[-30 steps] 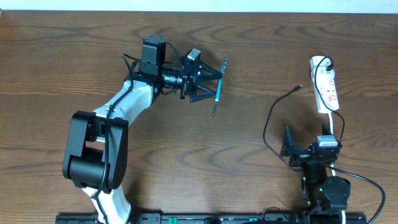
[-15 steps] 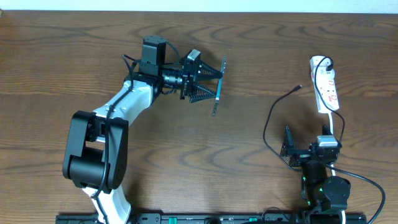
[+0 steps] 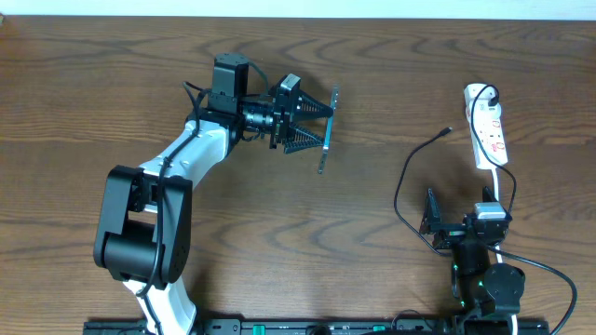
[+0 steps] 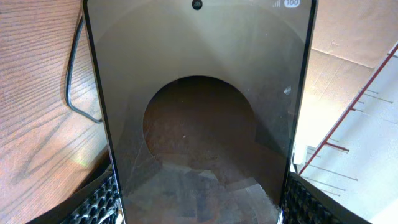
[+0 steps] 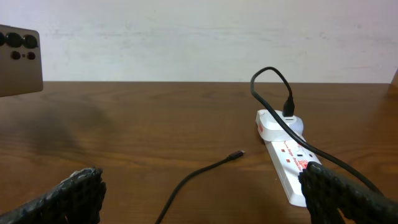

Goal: Plug charger to phone and switch on socket
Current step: 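Hold the phone upright in the left gripper, then move the right gripper toward the phone held by the left gripper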

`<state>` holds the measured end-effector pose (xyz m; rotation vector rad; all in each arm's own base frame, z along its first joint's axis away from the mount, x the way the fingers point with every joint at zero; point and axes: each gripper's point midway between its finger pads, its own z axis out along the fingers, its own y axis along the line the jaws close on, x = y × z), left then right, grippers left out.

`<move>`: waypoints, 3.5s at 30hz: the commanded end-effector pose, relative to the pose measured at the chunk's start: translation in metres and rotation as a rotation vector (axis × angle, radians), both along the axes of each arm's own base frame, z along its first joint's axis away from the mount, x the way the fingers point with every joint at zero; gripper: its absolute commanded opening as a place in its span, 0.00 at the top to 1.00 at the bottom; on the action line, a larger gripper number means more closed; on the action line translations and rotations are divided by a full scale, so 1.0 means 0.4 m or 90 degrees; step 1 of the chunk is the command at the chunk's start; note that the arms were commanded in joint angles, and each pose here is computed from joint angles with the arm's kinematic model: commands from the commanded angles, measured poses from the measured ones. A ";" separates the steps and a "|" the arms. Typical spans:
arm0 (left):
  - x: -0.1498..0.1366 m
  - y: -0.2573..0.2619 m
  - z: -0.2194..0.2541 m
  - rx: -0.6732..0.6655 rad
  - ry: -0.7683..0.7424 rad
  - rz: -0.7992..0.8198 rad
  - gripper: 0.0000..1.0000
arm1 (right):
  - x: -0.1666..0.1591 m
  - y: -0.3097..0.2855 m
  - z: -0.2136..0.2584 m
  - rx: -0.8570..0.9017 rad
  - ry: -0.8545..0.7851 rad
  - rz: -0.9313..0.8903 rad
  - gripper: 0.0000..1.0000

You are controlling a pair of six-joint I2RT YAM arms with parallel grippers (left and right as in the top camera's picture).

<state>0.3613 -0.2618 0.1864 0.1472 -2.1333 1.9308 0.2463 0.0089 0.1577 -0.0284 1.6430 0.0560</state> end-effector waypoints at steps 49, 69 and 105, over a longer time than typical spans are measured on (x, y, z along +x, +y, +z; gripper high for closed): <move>0.041 0.002 0.011 0.015 -0.062 0.045 0.47 | -0.001 0.003 -0.002 0.007 0.001 0.001 0.01; 0.069 0.002 0.010 0.030 -0.055 0.081 0.47 | -0.001 0.003 -0.002 0.007 0.001 0.001 0.01; 0.069 0.002 0.012 0.034 0.043 0.090 0.47 | -0.014 0.090 0.014 0.533 0.070 0.092 0.01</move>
